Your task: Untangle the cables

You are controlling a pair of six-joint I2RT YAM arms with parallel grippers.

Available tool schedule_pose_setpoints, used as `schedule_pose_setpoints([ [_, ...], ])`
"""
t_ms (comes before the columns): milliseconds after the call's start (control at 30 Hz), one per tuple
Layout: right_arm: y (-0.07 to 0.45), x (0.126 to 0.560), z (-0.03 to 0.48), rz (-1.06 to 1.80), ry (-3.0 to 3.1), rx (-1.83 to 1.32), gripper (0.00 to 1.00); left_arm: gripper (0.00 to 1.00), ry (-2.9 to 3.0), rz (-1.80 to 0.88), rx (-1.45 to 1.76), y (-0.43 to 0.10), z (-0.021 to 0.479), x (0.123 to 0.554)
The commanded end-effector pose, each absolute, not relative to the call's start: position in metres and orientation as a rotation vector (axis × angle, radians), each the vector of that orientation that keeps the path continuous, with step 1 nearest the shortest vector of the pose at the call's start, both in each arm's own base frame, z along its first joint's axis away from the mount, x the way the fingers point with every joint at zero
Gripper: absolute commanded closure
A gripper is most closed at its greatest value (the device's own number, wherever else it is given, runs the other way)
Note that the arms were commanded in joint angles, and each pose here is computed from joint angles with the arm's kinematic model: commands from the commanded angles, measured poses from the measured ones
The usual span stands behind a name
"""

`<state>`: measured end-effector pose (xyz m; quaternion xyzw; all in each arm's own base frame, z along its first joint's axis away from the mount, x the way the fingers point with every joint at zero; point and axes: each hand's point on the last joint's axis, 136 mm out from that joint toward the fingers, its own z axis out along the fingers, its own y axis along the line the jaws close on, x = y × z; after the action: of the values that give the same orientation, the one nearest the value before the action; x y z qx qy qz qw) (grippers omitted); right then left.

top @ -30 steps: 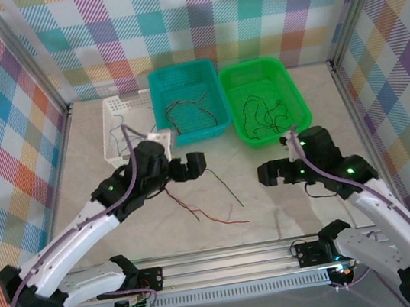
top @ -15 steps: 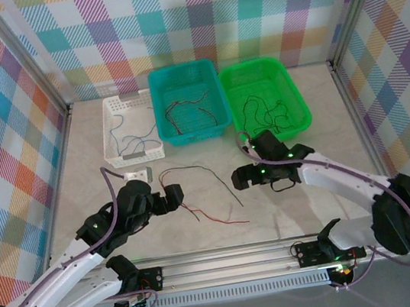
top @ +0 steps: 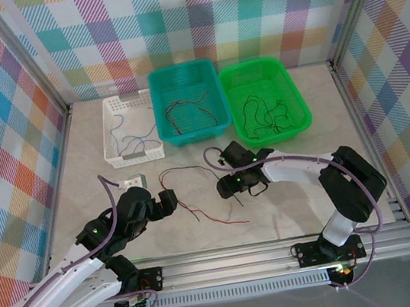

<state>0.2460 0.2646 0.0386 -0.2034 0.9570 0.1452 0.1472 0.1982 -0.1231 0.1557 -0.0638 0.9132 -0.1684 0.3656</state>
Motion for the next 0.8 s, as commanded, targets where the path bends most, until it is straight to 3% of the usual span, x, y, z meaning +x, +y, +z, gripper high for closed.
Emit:
schedule_pose_setpoints([
  [0,0.272,0.257,0.035,0.401,2.723,-0.6,0.37,0.01,2.352,-0.402,-0.198,-0.117,0.149,0.199],
  [233,0.275,0.25,0.018,0.412,2.756,-0.624,0.56,0.01,2.347,-0.404,-0.214,-0.116,0.148,0.199],
  [367,0.282,0.242,0.011,0.439,2.771,-0.654,0.61,0.0,2.341,-0.404,-0.221,-0.115,0.149,0.2],
  [467,0.284,0.238,0.011,0.468,2.772,-0.667,0.72,0.0,2.34,-0.404,-0.227,-0.115,0.149,0.2],
  [700,0.281,0.239,0.043,0.475,2.708,-0.695,1.0,0.01,2.338,-0.412,-0.23,-0.116,0.148,0.201],
  [767,0.281,0.241,0.066,0.492,2.655,-0.692,1.0,0.0,2.337,-0.421,-0.232,-0.117,0.148,0.201],
])
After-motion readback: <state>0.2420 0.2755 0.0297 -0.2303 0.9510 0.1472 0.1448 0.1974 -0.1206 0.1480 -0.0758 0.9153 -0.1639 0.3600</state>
